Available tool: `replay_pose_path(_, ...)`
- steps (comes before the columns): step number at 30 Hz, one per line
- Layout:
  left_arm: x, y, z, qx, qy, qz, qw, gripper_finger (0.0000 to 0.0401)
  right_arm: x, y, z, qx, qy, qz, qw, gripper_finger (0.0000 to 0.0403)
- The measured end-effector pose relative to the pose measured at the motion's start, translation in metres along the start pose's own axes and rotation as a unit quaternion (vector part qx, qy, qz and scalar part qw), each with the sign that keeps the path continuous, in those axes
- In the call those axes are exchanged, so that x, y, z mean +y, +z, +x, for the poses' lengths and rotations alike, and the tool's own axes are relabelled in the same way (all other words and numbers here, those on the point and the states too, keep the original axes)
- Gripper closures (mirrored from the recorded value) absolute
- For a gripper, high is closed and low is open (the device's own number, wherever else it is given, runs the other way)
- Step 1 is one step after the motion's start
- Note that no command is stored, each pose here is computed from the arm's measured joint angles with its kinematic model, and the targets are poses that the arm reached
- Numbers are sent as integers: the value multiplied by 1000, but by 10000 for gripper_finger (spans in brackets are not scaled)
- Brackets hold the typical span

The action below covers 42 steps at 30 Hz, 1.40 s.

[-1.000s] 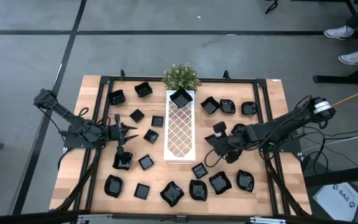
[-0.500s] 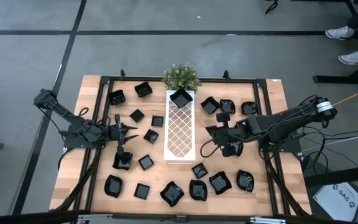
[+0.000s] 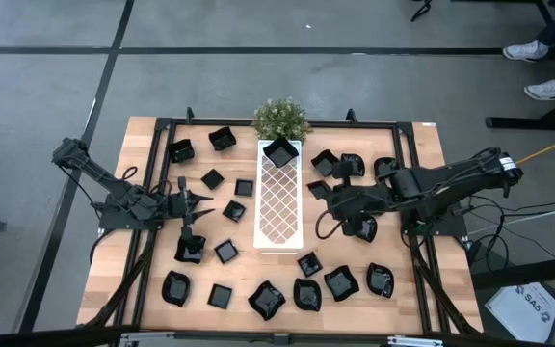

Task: Pick & Place Mini shaped plates
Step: Put the square plate on the shelf

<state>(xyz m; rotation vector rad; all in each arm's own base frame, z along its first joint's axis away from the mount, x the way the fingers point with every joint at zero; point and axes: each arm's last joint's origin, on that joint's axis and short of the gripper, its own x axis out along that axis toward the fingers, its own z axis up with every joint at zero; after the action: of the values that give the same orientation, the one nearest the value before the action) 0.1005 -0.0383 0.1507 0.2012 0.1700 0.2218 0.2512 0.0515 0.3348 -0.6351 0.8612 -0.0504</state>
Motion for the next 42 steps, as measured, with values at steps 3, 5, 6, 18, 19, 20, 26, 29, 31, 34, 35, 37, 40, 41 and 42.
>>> replay_pose_path(3, 0, 0, 0, 0, 0, 0, 1000, 258, -2, 6, 0, -29, -8, -55, 998, 402)
replay_pose_path(5, 0, 0, 0, 0, 0, 0, 1000, 258, -1, 12, 2, -51, -7, -101, 994, 402)
replay_pose_path(6, 0, 0, 0, 0, 0, 0, 1000, 258, 0, 15, 3, -63, -5, -128, 990, 402)
replay_pose_path(18, 0, 0, 0, 0, 0, 0, 1000, 258, 18, 48, 33, -187, 28, -275, 943, 400)
replay_pose_path(19, 0, 0, 0, 0, 0, 0, 1000, 258, 19, 50, 35, -195, 30, -279, 940, 399)
replay_pose_path(20, 0, 0, 0, 0, 0, 1, 1000, 258, 21, 51, 37, -201, 35, -282, 937, 399)
replay_pose_path(26, 0, 0, 0, 0, 0, 0, 1000, 258, 28, 54, 50, -203, 55, -290, 934, 399)
replay_pose_path(29, 0, 0, 0, 0, 0, 0, 1000, 258, 30, 55, 54, -199, 59, -291, 934, 398)
replay_pose_path(31, 0, 0, 0, 0, 0, 0, 1000, 258, 32, 55, 58, -195, 62, -293, 934, 398)
replay_pose_path(34, 0, 0, 0, 0, 0, 0, 1000, 258, 35, 55, 63, -189, 66, -294, 935, 398)
replay_pose_path(35, 0, 0, 0, 0, 0, 0, 1000, 258, 36, 55, 65, -187, 68, -292, 935, 398)
replay_pose_path(37, 0, 0, 0, 0, 0, 0, 1000, 258, 38, 56, 70, -181, 73, -286, 938, 398)
replay_pose_path(40, 0, 0, 0, 0, 0, 0, 1000, 258, 39, 55, 75, -156, 53, -286, 944, 398)
replay_pose_path(41, 0, 0, 0, 0, 0, 0, 1000, 258, 39, 55, 76, -150, 47, -285, 945, 398)
replay_pose_path(42, 0, 0, 0, 0, 0, 0, 1000, 258, 39, 55, 76, -149, 45, -285, 946, 398)
